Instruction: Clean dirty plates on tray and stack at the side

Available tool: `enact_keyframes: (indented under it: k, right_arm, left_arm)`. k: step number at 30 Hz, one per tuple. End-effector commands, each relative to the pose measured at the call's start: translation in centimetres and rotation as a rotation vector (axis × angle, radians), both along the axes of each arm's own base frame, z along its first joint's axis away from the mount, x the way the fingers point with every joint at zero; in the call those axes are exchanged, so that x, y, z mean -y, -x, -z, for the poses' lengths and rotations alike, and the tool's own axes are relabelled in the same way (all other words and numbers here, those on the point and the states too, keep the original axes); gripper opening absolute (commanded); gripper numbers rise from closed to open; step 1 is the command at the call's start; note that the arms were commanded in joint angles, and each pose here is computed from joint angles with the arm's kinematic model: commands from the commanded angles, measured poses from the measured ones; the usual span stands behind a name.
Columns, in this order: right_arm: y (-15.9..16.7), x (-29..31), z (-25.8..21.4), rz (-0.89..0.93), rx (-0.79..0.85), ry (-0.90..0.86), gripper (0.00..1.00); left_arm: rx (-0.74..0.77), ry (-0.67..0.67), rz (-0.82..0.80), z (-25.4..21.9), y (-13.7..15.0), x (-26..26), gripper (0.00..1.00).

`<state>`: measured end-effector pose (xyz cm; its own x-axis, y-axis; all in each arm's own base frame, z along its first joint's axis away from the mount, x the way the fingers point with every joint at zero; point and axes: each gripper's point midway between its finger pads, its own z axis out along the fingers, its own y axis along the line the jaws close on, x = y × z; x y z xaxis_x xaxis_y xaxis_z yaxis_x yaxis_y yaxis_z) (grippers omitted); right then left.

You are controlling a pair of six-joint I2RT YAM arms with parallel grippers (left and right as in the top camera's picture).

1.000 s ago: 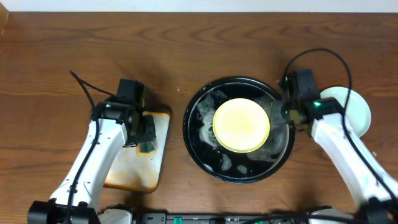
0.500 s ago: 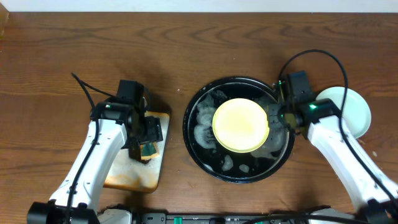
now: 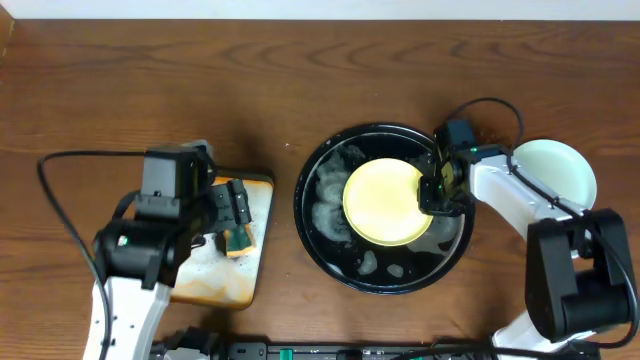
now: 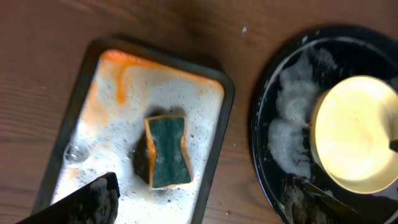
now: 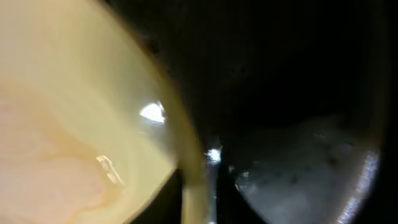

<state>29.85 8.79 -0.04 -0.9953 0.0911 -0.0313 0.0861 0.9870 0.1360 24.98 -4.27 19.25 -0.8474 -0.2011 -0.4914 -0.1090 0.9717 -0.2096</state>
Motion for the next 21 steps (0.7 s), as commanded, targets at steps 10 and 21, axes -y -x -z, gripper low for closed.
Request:
enact_keyframes:
  k: [10,21]
  right_arm:
    - [-2.7,2.5,-5.0,-0.020,0.214,0.125,0.01]
    - [-3.9,3.4,-15.3,-0.184,0.585,0.422,0.01]
  left_arm:
    - [0.043,-0.024,-0.018,-1.2,-0.1,-0.7,0.86]
    - [0.043,-0.024,-0.018,-1.2,-0.1,-0.7,0.86]
